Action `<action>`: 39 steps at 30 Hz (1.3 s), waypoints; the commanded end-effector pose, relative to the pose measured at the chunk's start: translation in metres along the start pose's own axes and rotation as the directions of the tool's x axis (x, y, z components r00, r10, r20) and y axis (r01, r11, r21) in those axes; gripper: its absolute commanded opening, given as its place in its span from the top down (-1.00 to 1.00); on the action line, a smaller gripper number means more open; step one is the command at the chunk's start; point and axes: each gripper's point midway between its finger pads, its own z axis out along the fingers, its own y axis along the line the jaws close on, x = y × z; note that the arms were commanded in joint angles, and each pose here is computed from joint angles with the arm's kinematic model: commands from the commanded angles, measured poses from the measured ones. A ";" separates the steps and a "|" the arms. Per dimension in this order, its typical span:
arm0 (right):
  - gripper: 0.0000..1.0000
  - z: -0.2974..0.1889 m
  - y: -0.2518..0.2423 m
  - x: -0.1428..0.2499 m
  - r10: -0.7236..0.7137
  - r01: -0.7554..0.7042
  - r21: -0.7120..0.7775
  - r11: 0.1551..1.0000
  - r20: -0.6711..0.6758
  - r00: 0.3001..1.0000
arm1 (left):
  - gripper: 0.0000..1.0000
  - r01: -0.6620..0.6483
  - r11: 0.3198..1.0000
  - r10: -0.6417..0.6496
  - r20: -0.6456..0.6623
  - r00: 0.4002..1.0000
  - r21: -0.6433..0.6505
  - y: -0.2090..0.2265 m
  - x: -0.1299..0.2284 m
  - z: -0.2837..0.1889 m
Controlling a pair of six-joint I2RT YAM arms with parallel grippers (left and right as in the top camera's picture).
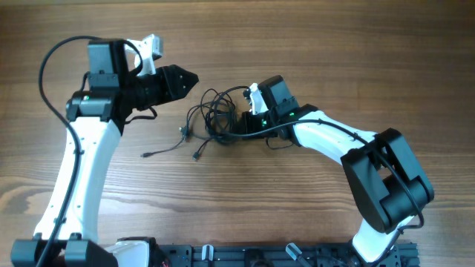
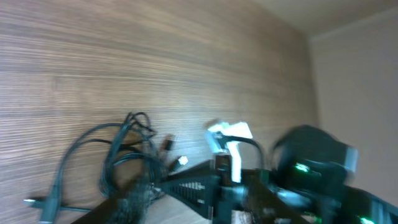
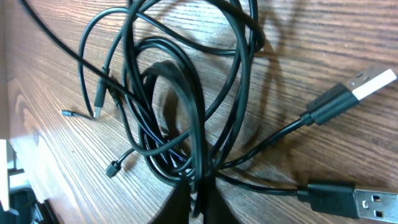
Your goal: Untangle cables
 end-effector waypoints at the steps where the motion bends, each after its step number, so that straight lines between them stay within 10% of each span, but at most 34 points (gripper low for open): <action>1: 0.31 -0.001 0.002 -0.007 -0.013 0.013 -0.002 1.000 0.031 0.999 | -0.27 -0.007 0.990 0.000 -0.055 0.999 -0.141 0.027 0.011 0.038; 8: -0.18 -0.001 0.002 -0.008 -0.016 0.016 0.002 1.000 0.036 0.999 | -0.34 -0.107 0.962 0.076 -0.132 0.988 -0.249 0.057 0.031 0.130; 24: -0.20 -0.001 0.000 -0.008 -0.016 0.015 0.009 1.000 0.036 0.999 | -0.64 -0.187 0.852 0.156 -0.104 0.982 -0.489 0.113 0.022 0.146; 39: -0.20 -0.001 0.000 -0.008 -0.018 0.018 0.009 1.000 0.037 0.999 | -0.58 -0.167 0.904 0.075 -0.240 0.968 -0.394 0.117 0.065 0.168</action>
